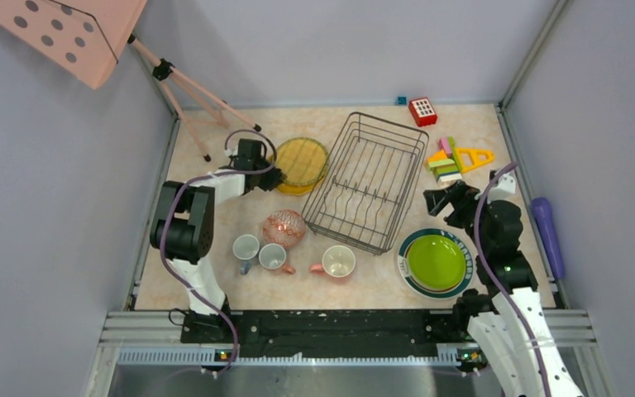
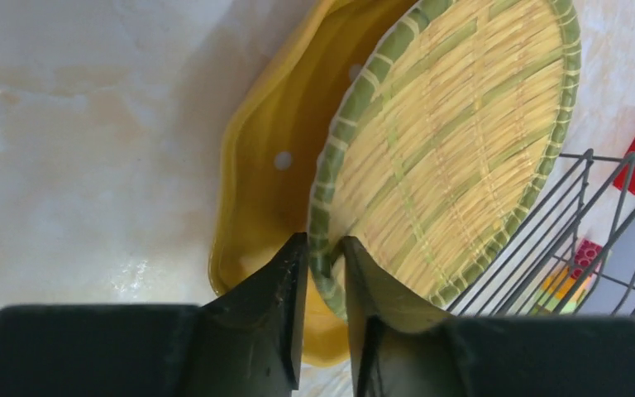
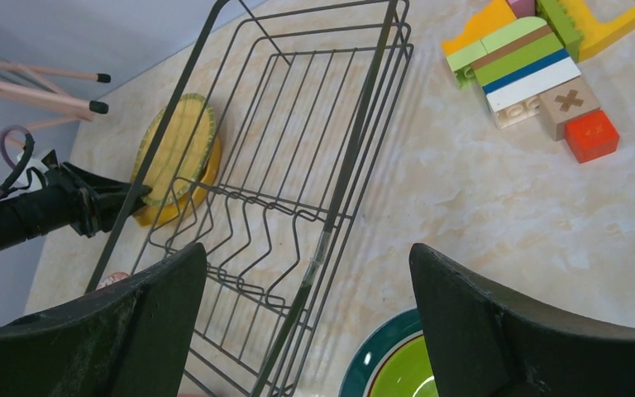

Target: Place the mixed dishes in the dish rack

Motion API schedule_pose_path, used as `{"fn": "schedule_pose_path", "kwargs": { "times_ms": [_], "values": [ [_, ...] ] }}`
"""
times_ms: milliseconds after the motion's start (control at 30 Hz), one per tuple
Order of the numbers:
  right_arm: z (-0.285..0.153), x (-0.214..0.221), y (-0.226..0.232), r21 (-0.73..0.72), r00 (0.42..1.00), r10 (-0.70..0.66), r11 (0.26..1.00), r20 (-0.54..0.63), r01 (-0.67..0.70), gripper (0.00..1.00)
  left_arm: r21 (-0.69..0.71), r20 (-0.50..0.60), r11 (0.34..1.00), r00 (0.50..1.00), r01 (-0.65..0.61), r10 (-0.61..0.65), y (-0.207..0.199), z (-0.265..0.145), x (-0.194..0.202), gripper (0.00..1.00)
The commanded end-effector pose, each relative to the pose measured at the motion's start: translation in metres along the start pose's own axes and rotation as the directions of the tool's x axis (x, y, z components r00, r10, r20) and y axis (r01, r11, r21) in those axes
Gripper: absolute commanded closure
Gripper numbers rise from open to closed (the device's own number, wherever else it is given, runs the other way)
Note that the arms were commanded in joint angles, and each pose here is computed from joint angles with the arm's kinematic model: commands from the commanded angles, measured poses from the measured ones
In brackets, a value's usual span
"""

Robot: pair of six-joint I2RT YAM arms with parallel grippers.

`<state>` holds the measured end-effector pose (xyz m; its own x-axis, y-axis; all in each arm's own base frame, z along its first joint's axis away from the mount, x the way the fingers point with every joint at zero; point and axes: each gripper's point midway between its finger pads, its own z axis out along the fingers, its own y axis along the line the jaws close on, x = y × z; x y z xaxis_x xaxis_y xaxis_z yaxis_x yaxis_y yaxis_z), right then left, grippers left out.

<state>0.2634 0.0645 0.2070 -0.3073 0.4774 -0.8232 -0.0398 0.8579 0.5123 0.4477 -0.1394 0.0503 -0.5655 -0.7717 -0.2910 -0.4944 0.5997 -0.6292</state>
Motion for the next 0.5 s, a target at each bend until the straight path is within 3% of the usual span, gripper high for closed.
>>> {"fn": "schedule_pose_path", "kwargs": {
  "times_ms": [0,100,467],
  "values": [
    [0.003,-0.003,0.011,-0.05,0.999,0.038,0.998,0.014,-0.037,0.1,0.077,0.049,0.997,0.999,0.016,-0.02,-0.017,-0.002,-0.01,0.86],
    [0.004,-0.003,0.013,-0.058,0.998,0.056,0.997,0.015,-0.055,0.1,0.078,0.099,0.997,0.995,0.009,-0.017,-0.019,-0.013,-0.018,1.0],
    [0.005,-0.014,0.024,-0.088,0.998,0.059,0.994,0.015,-0.057,0.12,0.13,0.239,0.982,0.966,-0.136,0.102,-0.044,-0.073,-0.044,1.0]
  ]
}}
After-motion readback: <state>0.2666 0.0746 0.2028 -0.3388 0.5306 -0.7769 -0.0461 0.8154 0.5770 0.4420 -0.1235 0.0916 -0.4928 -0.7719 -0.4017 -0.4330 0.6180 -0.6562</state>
